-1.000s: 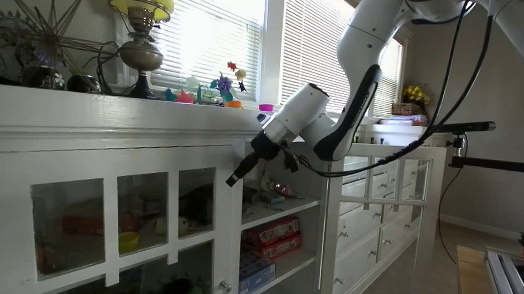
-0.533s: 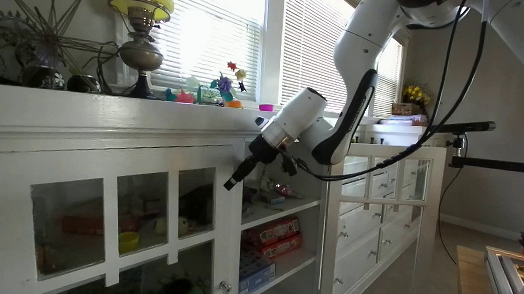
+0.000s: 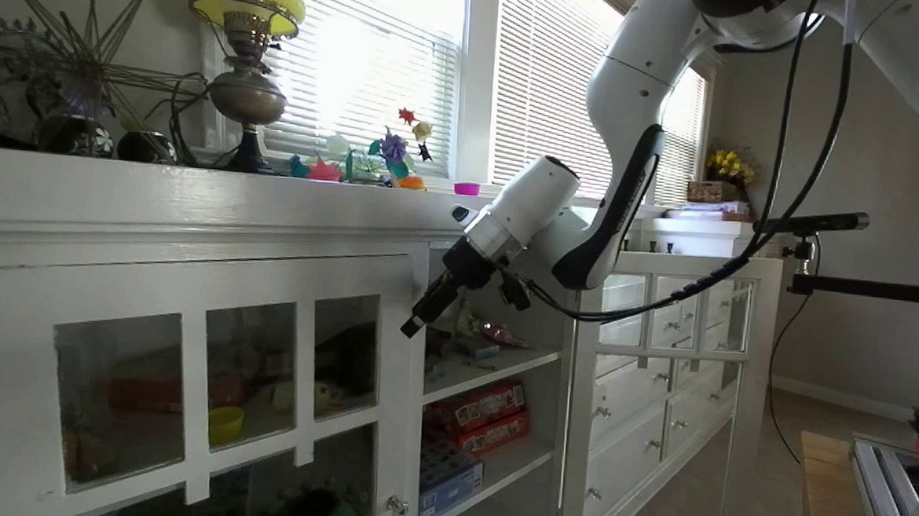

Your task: Open the left cupboard door

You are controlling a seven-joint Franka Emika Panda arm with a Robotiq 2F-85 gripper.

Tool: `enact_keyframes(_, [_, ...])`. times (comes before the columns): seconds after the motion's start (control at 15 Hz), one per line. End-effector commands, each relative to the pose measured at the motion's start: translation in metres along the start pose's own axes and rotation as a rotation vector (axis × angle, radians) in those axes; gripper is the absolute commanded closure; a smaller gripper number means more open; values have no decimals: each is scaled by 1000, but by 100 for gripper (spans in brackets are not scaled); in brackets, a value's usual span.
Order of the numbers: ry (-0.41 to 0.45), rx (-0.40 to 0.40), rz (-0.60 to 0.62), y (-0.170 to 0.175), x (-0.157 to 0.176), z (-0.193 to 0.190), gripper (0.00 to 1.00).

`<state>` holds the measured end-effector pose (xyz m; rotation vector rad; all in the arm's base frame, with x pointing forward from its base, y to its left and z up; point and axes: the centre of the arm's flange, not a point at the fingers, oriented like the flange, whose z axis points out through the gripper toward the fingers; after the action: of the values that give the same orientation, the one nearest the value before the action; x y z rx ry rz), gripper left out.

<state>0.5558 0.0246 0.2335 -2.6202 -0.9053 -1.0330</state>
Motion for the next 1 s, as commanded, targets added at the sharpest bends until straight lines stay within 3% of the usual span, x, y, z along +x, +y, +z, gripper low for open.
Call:
enact_keyframes(0.0, [8, 75, -84, -5, 0, -2, 0])
enact_keyframes(0.93, [-19, 163, -230, -35, -16, -16, 0])
